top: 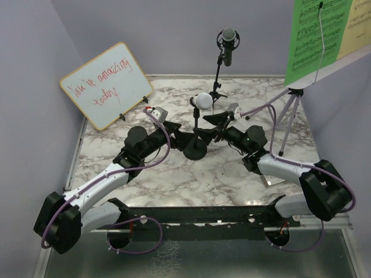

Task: Pack up the instrument practice props
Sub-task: Move the microphone stand with the microphone to the center of the board, then unscrew the knob on the microphone stand.

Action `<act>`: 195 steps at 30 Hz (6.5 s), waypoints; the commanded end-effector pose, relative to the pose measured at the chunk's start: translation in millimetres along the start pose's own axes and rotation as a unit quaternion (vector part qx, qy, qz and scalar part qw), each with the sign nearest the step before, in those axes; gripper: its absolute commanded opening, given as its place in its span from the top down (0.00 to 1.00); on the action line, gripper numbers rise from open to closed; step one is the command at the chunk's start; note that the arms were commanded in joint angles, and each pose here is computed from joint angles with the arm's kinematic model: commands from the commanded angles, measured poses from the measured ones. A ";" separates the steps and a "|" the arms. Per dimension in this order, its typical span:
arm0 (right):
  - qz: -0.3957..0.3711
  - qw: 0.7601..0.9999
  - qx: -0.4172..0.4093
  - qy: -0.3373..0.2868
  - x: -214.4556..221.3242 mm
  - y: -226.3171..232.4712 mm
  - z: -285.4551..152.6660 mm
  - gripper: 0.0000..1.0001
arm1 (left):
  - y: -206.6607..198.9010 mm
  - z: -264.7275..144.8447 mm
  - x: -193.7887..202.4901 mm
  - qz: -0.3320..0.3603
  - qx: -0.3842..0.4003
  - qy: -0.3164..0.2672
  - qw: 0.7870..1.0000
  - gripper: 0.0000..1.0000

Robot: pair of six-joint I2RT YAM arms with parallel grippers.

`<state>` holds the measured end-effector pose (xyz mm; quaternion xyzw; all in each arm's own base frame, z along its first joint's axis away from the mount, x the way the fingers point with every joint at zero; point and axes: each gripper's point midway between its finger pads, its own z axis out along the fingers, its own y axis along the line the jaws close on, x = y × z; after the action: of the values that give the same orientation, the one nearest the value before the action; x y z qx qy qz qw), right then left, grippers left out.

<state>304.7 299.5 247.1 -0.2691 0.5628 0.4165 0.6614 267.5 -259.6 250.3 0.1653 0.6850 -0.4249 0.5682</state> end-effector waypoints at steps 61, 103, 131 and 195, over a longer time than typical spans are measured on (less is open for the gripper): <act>0.397 0.878 -0.054 0.262 93.7 -7.4 -53.5 0.60 | -37.9 45.7 6.5 0.154 0.283 -0.014 0.947 1.00; 0.253 0.919 -0.101 0.284 110.2 7.5 -59.0 0.81 | -35.4 29.0 12.8 0.156 0.303 0.001 0.940 1.00; 0.511 0.837 0.049 0.189 83.0 1.8 -46.4 0.51 | -37.2 25.2 9.8 0.163 0.307 -0.002 0.938 1.00; -0.505 0.812 0.076 0.283 138.3 7.1 -20.2 0.99 | 1.8 11.1 22.1 0.105 0.283 0.038 0.952 1.00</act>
<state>286.9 345.2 156.7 -0.4821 0.5603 0.0531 0.6715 299.9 -265.0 252.1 0.3865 0.5261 -0.4856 0.5814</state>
